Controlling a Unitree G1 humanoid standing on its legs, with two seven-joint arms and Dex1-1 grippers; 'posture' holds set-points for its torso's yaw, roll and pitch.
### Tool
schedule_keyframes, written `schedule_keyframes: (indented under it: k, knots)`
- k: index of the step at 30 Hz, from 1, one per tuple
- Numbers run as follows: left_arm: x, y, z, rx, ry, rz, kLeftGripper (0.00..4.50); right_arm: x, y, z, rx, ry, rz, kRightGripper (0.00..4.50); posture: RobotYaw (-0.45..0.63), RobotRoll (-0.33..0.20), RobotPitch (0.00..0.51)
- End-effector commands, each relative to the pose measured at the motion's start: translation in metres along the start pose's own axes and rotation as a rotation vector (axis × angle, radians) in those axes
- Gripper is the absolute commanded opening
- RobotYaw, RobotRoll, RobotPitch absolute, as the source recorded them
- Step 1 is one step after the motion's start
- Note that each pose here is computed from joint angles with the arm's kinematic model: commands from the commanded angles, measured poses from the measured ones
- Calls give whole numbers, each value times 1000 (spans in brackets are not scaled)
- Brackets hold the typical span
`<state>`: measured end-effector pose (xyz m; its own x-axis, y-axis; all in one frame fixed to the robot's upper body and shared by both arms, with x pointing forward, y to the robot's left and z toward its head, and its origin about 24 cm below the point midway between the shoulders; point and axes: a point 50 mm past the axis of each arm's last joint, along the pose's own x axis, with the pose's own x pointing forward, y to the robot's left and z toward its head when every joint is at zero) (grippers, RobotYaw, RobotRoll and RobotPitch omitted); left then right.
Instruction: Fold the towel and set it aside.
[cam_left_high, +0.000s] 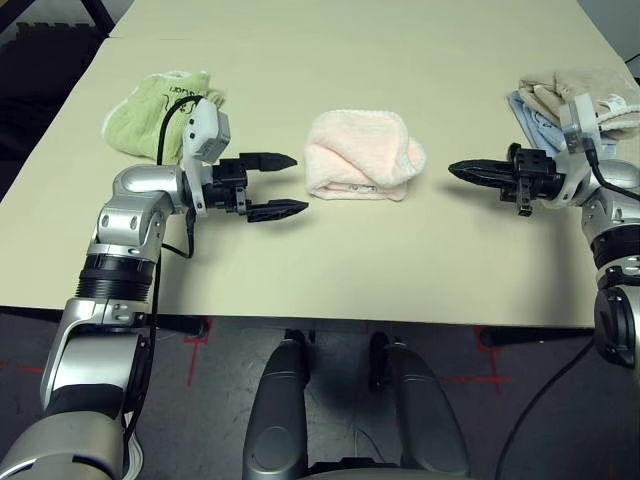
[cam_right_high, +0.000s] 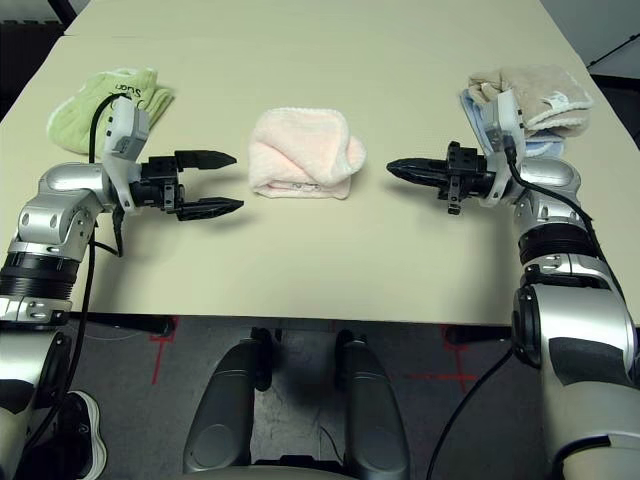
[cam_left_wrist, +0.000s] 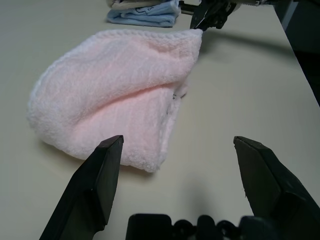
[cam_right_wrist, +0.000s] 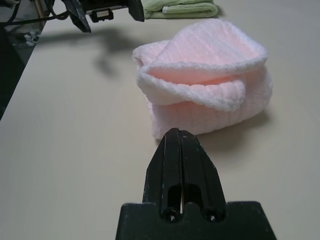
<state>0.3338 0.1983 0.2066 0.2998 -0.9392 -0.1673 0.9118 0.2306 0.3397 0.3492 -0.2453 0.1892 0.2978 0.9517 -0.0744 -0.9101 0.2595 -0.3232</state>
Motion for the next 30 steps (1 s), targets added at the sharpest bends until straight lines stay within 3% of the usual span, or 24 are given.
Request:
schedule_keyframes:
  k: [1,7,9,12,20,30]
  knots:
    - [1,0,-3,37,28,-27,4500,-2,2,1,-20,13,16,23,45,0,239]
    - [1,2,-3,77,36,-37,4500,1,2,2,-27,12,29,23,45,0,239]
    - [0,2,-3,90,30,-44,4108,2,3,2,-37,14,37,0,44,0,239]
    - [1,2,-3,90,14,-51,3137,4,3,3,-45,11,45,0,44,0,239]
    - [-1,12,2,38,-54,13,20,11,-2,13,-42,-48,47,0,45,0,240]
    - [30,18,27,32,-149,-19,20,41,-13,37,-34,-215,62,0,57,0,241]
